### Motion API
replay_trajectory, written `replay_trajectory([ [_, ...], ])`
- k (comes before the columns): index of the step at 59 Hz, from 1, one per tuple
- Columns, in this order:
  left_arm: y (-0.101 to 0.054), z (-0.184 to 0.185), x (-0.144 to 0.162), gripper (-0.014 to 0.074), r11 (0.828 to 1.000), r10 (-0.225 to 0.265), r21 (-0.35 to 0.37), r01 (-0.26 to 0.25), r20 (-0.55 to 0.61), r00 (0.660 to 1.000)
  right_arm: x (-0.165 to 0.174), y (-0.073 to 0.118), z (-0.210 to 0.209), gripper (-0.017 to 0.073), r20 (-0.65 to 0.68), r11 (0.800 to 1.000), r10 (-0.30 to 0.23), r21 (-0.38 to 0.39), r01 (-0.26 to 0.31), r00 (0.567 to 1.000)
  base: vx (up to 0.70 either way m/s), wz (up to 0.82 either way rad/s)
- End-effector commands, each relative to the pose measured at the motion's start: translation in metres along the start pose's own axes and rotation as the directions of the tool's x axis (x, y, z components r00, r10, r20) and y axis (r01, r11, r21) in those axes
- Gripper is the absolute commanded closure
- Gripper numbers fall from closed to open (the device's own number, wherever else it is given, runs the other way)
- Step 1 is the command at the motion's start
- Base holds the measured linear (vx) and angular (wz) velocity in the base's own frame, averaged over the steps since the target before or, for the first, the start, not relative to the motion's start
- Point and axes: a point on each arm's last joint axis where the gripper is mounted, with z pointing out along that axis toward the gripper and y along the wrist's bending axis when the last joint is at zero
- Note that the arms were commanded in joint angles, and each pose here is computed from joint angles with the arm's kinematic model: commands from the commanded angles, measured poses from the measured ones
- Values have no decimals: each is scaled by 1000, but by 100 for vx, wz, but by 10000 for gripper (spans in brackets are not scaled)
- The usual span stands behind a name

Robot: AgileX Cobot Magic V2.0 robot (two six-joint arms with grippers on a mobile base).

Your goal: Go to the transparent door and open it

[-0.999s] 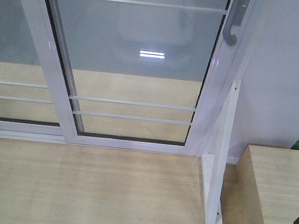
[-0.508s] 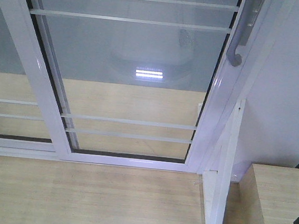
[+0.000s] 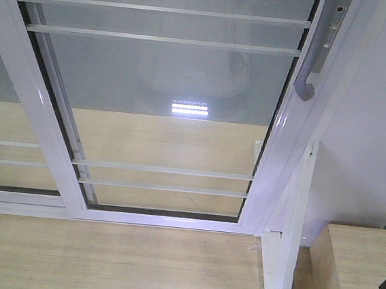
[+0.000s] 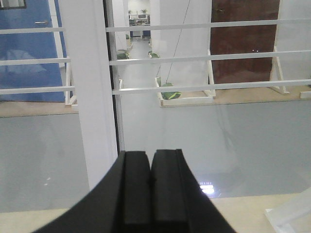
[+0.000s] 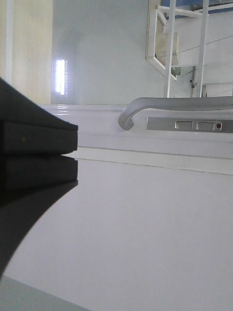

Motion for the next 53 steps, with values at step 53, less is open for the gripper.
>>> replay_trajectory([
  [53,0,0,2,599,1000,-9,-3,9,62,998,-2,-1,1,567,56,1000,2,12,-2,998,3,-1],
])
